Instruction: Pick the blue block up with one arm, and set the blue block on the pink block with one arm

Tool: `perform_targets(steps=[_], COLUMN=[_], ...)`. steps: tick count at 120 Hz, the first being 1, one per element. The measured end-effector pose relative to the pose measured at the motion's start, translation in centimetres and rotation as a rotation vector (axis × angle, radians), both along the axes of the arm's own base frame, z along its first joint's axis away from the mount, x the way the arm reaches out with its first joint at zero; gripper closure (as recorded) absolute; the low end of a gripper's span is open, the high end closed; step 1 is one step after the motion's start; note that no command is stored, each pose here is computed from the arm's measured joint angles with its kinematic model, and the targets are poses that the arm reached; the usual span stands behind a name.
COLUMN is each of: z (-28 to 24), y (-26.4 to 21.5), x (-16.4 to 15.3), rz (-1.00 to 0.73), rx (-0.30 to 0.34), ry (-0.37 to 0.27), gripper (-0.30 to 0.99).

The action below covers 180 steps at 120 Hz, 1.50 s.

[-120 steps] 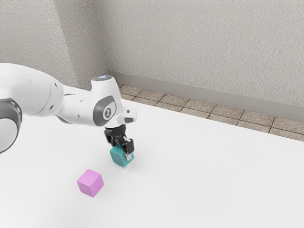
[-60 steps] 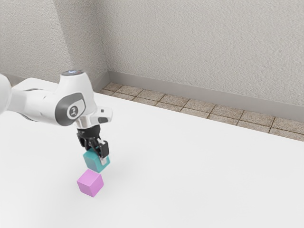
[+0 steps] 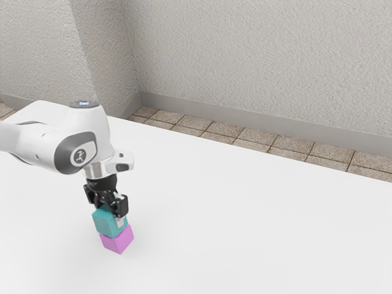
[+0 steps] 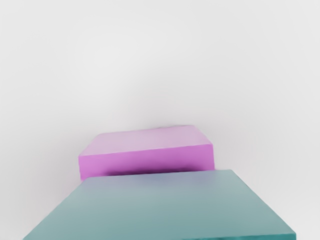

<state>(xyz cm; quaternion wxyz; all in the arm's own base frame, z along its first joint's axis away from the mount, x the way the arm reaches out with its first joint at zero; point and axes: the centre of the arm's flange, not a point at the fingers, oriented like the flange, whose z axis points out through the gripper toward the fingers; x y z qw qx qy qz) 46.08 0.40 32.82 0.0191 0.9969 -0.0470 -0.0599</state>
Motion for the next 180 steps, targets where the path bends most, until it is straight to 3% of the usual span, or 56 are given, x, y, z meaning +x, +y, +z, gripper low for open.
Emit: perform_targets(steps=[76, 146, 180], z=[0.0, -0.2, 0.1], y=[-1.3, -0.9, -1.2], x=[0.8, -1.1, -0.9], rz=[0.026, 0.068, 0.016], rx=[0.045, 0.025, 0.057], ry=[-0.067, -0.074, -0.108], gripper=[0.29, 0.29, 0.29])
